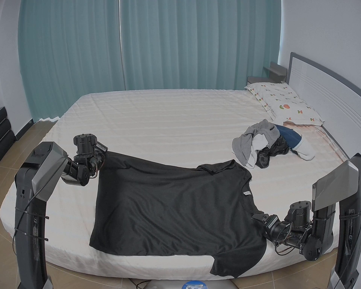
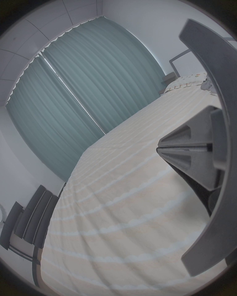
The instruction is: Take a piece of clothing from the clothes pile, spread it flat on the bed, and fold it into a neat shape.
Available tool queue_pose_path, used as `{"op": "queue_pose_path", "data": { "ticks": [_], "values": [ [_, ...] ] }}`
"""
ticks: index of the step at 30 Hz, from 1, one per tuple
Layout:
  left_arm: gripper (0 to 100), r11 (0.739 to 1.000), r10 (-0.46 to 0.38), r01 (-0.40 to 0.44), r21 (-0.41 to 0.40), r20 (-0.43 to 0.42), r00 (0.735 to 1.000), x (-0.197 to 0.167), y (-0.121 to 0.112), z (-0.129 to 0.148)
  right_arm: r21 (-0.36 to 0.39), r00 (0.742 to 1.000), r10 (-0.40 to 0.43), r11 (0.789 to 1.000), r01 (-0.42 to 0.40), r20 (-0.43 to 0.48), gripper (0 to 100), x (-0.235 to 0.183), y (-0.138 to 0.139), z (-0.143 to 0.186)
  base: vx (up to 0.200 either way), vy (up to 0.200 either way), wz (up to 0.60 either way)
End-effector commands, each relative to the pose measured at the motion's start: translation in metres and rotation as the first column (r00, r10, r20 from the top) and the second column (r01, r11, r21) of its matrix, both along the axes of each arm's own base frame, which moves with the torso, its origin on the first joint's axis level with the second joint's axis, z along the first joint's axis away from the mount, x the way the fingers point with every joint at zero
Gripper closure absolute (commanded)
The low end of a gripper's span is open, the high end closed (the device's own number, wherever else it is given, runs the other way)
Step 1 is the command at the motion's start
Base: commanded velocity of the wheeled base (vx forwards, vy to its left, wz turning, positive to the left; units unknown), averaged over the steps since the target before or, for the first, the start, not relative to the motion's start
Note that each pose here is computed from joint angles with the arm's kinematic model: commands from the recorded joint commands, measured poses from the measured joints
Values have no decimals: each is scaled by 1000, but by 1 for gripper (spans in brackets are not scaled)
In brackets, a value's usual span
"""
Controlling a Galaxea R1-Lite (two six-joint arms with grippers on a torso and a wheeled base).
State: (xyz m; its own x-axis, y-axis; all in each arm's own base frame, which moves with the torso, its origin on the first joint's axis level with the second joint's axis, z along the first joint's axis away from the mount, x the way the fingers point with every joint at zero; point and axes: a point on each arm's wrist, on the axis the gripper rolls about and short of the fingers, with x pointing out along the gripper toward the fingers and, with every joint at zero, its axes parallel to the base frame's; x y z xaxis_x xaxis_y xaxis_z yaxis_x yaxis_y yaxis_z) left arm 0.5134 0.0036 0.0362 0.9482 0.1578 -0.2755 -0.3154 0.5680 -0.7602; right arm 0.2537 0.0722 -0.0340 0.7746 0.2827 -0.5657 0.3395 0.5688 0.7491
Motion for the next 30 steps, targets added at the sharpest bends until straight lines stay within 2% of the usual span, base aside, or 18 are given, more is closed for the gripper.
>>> {"op": "queue_pose_path", "data": {
  "ticks": [1, 8, 12, 23, 24, 28, 30],
  "values": [
    [100, 999, 36, -36, 18, -13, 999, 17, 4, -15, 2, 1000, 1, 1000, -1, 9, 0, 0, 0, 1, 0, 0, 0],
    [100, 998, 32, -31, 55, -21, 999, 28, 3, -26, 2, 1000, 0, 1000, 0, 9, 0, 1, 0, 1, 0, 0, 0],
    [100, 995, 66, -65, 73, -13, 998, 33, 11, -32, 2, 1000, 0, 1000, 0, 9, 0, 1, 0, 1, 0, 0, 0],
    [100, 995, 71, -67, 68, -55, 996, 32, 14, -37, 2, 1000, -1, 1000, 1, 9, 0, 1, 0, 1, 0, 0, 0],
    [0, 995, 71, -67, 67, -55, 996, 32, 14, -37, 3, 1000, -2, 1000, 2, 9, 0, 1, 0, 1, 0, 0, 0],
    [0, 995, 74, -69, 67, -84, 994, 27, 15, -41, 3, 1000, -2, 1000, 2, 9, 0, 1, 0, 1, 0, 0, 0],
    [0, 995, 77, -71, 70, -85, 993, 21, 15, -32, 3, 1000, -1, 1000, 1, 9, 0, 0, 0, 1, 0, 0, 0]
  ]
}}
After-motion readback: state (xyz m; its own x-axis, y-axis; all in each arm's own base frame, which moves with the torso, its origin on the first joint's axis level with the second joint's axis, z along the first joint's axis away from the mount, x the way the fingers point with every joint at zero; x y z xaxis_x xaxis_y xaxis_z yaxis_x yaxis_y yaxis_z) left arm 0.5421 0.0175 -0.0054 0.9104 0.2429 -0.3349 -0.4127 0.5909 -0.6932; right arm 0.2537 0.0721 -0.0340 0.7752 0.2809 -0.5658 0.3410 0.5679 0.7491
